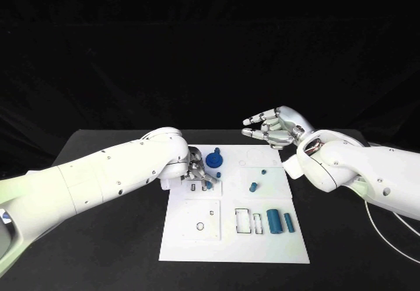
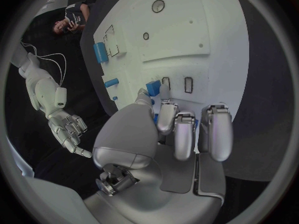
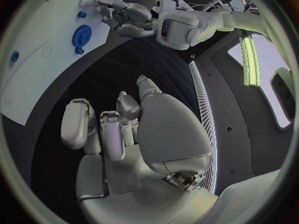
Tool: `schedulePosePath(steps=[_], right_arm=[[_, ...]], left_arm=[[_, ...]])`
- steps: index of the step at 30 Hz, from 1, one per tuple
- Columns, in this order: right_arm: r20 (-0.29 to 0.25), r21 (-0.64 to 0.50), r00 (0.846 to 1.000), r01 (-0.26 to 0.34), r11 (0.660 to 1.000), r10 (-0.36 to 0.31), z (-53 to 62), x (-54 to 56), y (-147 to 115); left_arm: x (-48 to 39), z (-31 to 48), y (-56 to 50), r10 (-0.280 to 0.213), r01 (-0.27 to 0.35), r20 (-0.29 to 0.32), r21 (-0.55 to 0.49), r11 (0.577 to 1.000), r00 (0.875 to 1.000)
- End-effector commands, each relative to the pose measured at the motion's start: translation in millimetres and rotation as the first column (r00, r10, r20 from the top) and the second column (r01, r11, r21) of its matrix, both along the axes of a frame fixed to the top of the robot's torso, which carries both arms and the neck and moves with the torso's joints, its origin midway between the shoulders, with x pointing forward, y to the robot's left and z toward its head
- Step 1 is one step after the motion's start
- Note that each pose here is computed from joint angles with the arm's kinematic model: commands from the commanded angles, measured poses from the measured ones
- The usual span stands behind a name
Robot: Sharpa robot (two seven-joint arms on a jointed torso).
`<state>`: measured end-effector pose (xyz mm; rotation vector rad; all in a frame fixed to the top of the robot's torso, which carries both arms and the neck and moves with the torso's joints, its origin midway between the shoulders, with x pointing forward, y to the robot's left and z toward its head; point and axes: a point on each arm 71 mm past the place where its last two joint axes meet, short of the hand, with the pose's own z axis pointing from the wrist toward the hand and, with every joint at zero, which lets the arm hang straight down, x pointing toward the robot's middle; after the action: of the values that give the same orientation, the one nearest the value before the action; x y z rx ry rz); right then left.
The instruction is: Assemble the parts on the task board
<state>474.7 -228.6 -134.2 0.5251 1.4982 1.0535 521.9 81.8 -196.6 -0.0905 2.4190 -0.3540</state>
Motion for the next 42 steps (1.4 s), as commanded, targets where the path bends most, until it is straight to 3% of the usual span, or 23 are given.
schedulePosePath(steps=[1,13,24,33,42], right_arm=[[-0.005,-0.010,1.000,-0.019,1.000,0.019,-0.8,-0.5,2],[-0.013,-0.013,1.000,-0.025,1.000,0.025,-2.6,0.0,3],[-0.016,-0.014,1.000,-0.026,1.000,0.026,-3.6,0.1,3],[-0.018,-0.013,1.000,-0.024,1.000,0.024,-4.2,0.5,2],[-0.017,-0.013,1.000,-0.024,1.000,0.024,-4.4,0.3,1]], left_arm=[[-0.6,-0.8,-1.2,0.001,-0.001,-0.007,-0.003,1.000,1.000],[-2.5,0.5,0.5,0.024,-0.025,-0.016,-0.064,0.998,1.000],[-9.9,4.7,9.3,0.043,-0.043,-0.007,-0.090,0.995,0.999],[-13.1,9.1,14.5,0.067,-0.062,0.049,-0.108,0.992,0.997],[-15.9,5.4,13.3,0.067,-0.055,0.131,-0.092,0.994,0.989]])
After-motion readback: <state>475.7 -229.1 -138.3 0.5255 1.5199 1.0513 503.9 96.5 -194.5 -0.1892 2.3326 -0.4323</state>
